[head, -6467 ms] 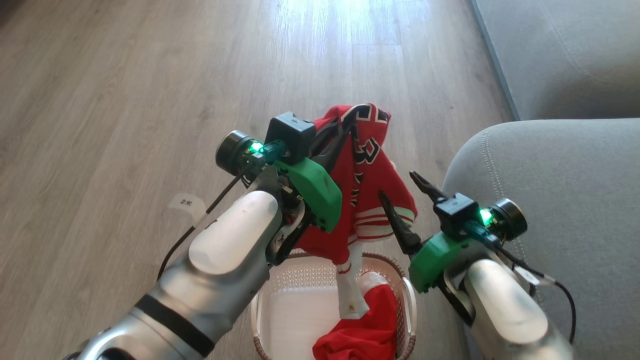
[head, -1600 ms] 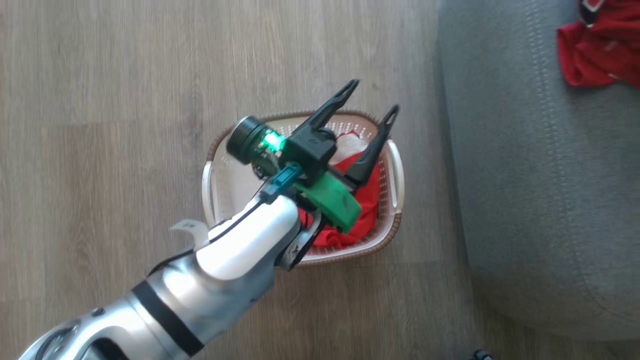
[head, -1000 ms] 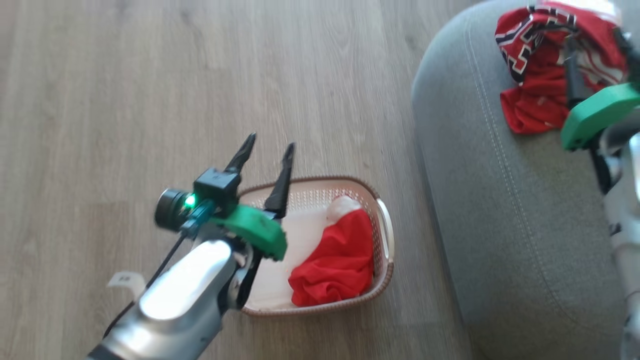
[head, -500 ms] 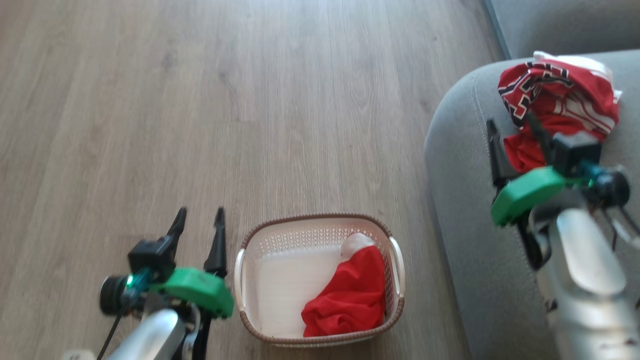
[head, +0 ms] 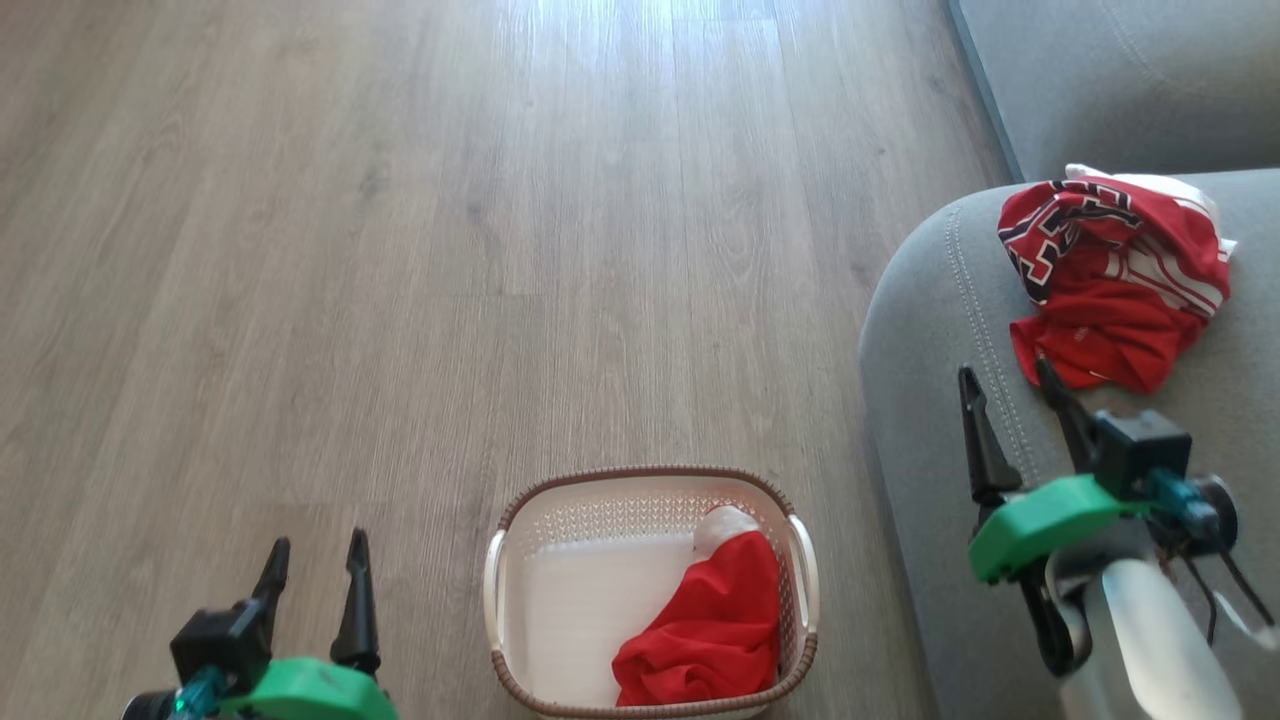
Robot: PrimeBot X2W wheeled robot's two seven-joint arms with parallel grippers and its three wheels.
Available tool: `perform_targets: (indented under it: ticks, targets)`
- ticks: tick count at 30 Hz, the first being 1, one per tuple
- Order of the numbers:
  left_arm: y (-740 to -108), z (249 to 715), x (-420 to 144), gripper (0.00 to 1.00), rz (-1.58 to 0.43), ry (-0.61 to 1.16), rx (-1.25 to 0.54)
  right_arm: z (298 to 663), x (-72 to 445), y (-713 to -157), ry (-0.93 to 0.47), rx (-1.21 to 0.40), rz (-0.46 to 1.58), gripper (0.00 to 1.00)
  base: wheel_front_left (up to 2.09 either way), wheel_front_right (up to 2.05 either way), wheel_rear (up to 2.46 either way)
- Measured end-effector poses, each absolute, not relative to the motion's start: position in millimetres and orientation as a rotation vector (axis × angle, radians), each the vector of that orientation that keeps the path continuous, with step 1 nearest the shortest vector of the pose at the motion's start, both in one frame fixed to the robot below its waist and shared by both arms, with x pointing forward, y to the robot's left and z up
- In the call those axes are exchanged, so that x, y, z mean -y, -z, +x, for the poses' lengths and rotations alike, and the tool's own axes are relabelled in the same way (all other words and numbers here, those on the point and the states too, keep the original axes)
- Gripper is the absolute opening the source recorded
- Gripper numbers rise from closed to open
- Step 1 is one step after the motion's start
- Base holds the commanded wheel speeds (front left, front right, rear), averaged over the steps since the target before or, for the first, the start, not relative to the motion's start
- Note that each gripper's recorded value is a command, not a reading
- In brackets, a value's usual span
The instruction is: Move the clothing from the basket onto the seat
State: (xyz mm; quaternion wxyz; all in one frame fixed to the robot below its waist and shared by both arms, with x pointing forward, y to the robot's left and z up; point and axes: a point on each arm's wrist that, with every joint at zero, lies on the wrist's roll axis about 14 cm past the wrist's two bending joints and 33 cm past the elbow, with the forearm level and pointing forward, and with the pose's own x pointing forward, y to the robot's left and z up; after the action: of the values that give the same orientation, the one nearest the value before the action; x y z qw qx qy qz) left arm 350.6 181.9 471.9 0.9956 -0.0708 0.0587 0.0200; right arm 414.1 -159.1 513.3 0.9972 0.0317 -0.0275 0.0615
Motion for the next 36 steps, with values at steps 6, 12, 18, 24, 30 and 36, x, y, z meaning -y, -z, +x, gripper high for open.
perform_targets:
  ticks: [6, 12, 18, 24, 30, 36]
  targets:
    - [-464, 333, -187, 1.0, -0.144, -0.055, -0.135, 396, 157, -503, -0.122, 0.036, 0.127, 1.0, 0.0, 0.0, 0.0]
    - [-462, 327, -192, 1.0, -0.142, -0.071, -0.137, 383, 159, -494, -0.114, 0.015, 0.156, 1.0, 0.0, 0.0, 0.0]
    - [-466, 326, -192, 1.0, -0.143, -0.073, -0.124, 375, 159, -491, -0.113, 0.0, 0.156, 1.0, 0.0, 0.0, 0.0]
    - [-468, 327, -195, 1.0, -0.137, -0.078, -0.114, 368, 157, -484, -0.12, -0.022, 0.154, 1.0, 0.0, 0.0, 0.0]
    - [-468, 327, -194, 1.0, -0.132, -0.077, -0.111, 365, 155, -481, -0.126, -0.032, 0.154, 1.0, 0.0, 0.0, 0.0]
    - [-468, 326, -193, 1.0, -0.135, -0.071, -0.111, 365, 152, -482, -0.133, -0.029, 0.153, 1.0, 0.0, 0.0, 0.0]
